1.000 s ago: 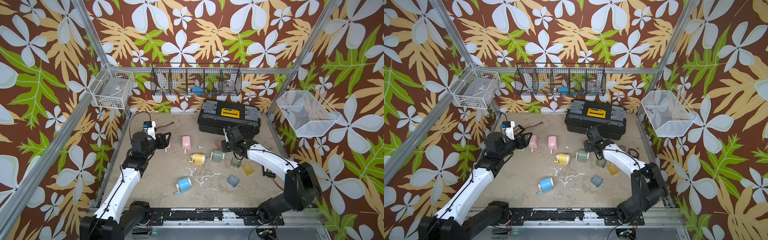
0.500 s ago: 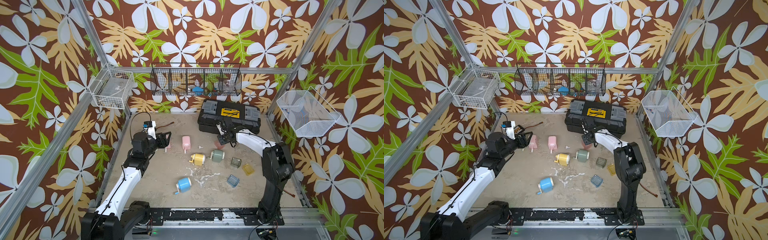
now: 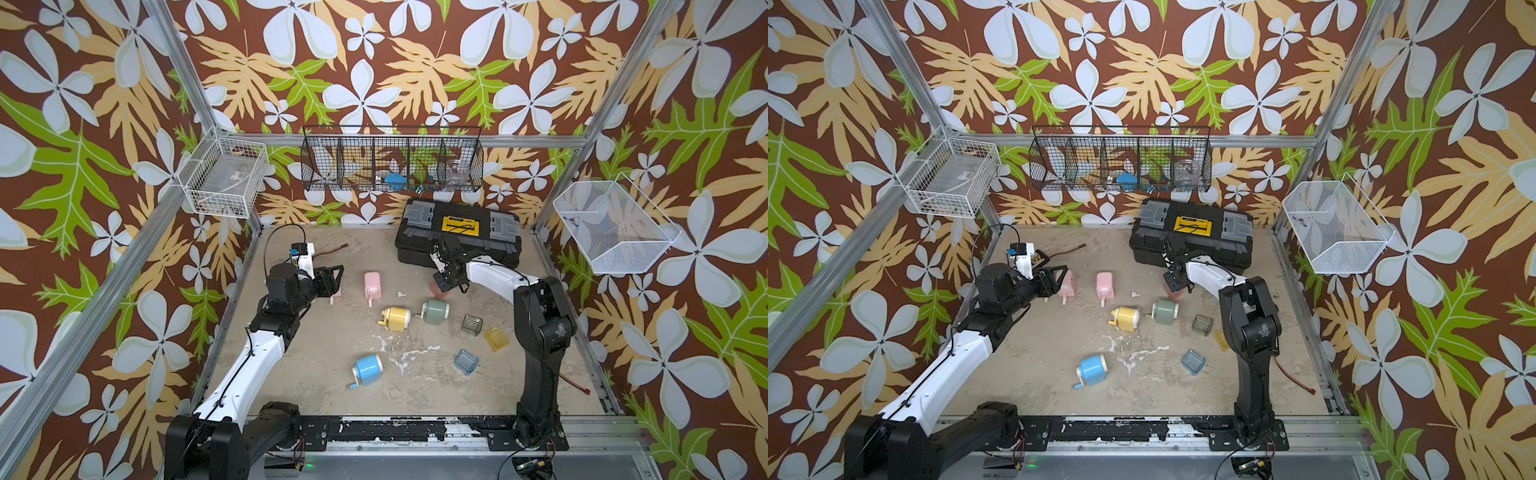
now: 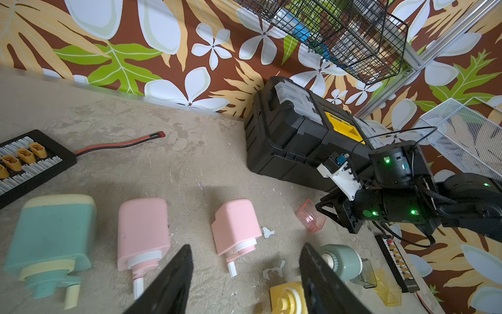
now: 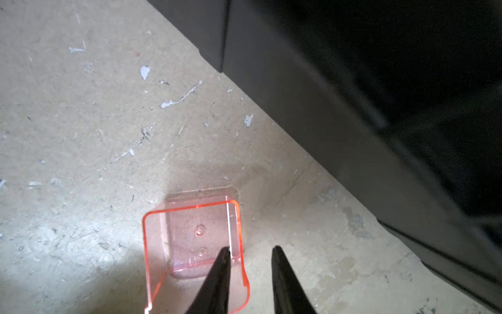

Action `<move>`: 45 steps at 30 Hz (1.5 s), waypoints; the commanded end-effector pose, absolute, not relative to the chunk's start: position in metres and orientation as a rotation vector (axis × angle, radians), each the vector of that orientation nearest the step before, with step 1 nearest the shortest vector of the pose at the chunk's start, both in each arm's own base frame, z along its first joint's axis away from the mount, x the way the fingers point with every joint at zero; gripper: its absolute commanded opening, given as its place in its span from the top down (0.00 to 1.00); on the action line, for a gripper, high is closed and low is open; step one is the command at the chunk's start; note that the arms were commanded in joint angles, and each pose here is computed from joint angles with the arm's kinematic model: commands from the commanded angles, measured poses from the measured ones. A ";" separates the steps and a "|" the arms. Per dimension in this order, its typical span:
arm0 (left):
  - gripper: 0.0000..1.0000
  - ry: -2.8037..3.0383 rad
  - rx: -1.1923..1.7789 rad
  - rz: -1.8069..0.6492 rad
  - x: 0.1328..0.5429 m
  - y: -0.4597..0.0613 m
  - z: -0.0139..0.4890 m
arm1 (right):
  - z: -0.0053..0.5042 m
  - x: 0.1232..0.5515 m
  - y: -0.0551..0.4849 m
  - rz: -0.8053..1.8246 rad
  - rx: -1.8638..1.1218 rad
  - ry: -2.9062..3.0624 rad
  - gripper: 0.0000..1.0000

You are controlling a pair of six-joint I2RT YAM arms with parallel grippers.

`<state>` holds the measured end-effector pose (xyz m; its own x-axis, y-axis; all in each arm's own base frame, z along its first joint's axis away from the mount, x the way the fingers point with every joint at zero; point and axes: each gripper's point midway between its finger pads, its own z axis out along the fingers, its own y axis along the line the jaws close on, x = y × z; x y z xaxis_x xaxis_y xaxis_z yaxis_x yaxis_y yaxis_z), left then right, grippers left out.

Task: Put the tray back into the pencil sharpener
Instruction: Pick up the container from the center of the board.

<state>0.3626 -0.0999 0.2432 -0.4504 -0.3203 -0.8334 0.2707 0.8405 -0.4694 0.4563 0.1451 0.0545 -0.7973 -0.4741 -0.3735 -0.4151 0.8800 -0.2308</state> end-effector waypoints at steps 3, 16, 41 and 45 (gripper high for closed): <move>0.36 1.903 -0.010 -0.659 0.363 -0.100 0.247 | 0.048 0.454 0.143 -0.191 -0.667 2.639 0.75; 0.36 1.900 -0.021 -0.625 0.364 -0.095 0.247 | 0.035 0.457 0.145 -0.182 -0.682 2.651 0.90; 0.36 1.882 -0.022 -0.621 0.362 -0.094 0.251 | 0.131 0.441 0.148 -0.067 -0.597 2.462 1.00; 0.37 1.876 -0.024 -0.622 0.361 -0.094 0.251 | 0.162 0.428 0.157 0.021 -0.619 2.387 1.00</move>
